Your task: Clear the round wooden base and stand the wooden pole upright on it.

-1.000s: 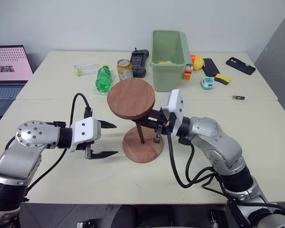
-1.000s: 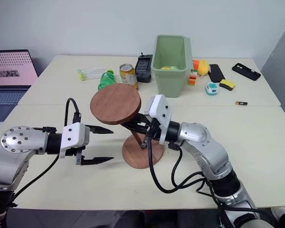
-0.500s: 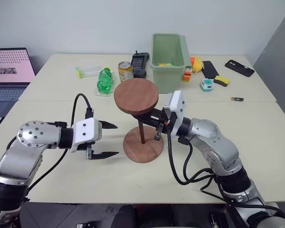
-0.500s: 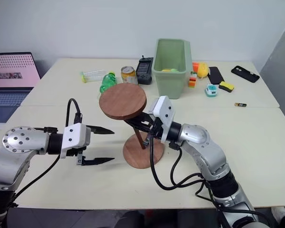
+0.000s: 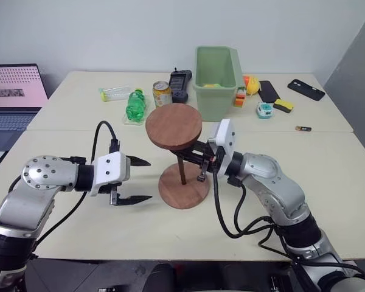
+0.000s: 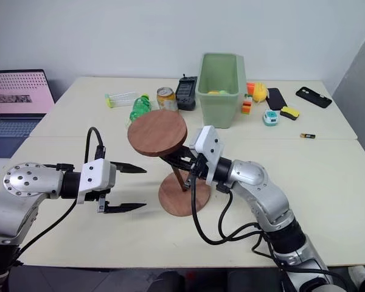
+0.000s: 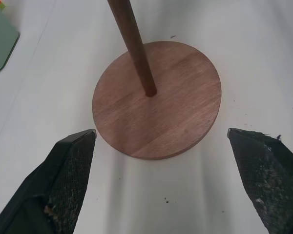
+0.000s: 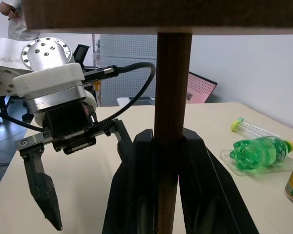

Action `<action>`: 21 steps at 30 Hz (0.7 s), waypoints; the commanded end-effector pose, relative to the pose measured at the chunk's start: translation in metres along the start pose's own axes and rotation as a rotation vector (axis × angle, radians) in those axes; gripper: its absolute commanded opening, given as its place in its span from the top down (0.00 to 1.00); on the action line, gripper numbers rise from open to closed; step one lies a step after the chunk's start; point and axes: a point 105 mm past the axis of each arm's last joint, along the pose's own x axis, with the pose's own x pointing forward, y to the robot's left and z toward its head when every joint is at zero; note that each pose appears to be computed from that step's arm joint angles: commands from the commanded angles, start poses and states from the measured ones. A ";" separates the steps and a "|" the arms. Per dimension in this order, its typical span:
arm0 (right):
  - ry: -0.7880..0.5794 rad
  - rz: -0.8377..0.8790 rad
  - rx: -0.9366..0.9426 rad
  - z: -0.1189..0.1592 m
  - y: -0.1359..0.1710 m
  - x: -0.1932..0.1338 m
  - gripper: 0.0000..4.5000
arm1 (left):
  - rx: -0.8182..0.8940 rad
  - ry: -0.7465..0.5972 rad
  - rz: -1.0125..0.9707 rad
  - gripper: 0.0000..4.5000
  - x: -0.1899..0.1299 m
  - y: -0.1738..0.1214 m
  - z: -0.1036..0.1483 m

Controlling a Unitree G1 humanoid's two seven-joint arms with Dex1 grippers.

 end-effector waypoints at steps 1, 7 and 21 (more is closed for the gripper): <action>0.329 -0.060 0.135 -0.080 -0.006 -0.015 0.95 | 0.025 -0.018 0.007 0.00 0.000 0.002 0.005; 0.411 -0.078 0.133 -0.098 -0.006 -0.022 0.95 | 0.024 -0.022 0.007 0.00 0.001 0.001 0.005; 0.329 -0.027 0.130 -0.078 0.006 -0.017 0.95 | 0.025 -0.034 0.002 0.00 0.003 0.001 0.006</action>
